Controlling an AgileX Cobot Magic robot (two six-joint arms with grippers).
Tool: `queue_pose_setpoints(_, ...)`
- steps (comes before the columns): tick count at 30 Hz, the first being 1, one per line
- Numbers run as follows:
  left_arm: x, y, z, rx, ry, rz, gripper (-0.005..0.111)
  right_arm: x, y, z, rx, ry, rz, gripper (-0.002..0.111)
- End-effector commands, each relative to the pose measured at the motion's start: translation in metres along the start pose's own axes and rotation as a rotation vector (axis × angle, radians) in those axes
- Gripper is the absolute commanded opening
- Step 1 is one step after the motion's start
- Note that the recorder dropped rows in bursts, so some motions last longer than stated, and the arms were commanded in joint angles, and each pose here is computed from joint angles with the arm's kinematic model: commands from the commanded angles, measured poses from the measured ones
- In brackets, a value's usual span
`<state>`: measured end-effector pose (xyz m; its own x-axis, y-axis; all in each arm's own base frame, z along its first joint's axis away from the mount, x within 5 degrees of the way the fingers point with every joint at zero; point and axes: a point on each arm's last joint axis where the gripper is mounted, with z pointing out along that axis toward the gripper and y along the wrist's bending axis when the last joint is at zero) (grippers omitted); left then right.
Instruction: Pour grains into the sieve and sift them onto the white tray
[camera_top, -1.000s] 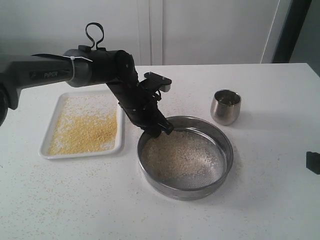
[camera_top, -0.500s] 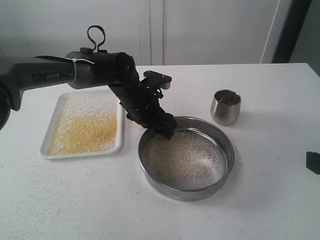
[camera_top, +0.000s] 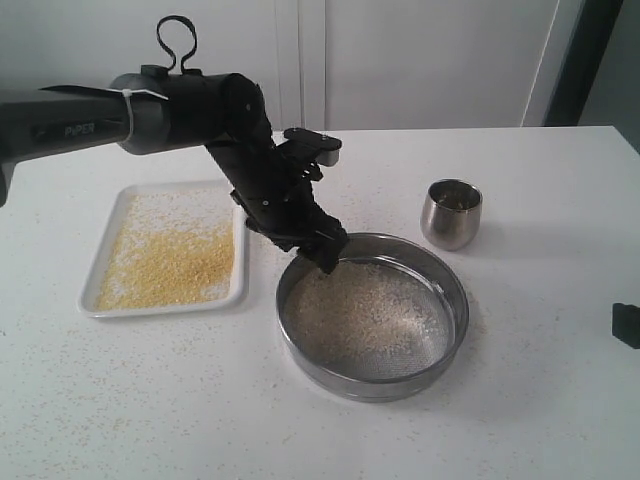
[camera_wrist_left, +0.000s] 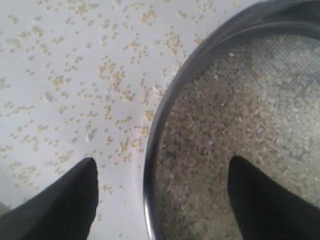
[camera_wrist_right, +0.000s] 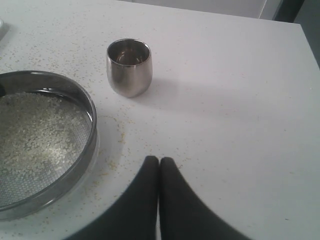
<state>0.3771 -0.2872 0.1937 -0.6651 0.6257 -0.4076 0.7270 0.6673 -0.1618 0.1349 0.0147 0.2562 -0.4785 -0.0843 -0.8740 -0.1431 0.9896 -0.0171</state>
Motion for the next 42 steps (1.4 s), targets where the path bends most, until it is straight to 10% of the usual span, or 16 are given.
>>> queue_pose_setpoints(1,0.002,-0.004,-0.023,-0.014,0.043,0.004,0.056,-0.002,-0.001,-0.001,0.005,-0.014,-0.002,0.000)
queue_pose_setpoints(7,0.010,-0.006,-0.052,-0.033,0.130,0.037,0.000,-0.002,-0.001,-0.001,0.005,-0.014,-0.002,0.000)
queue_pose_setpoints(42,0.113,0.053,-0.173,-0.193,0.133,-0.213,0.000,-0.002,-0.001,-0.001,0.005,-0.014,-0.002,0.000)
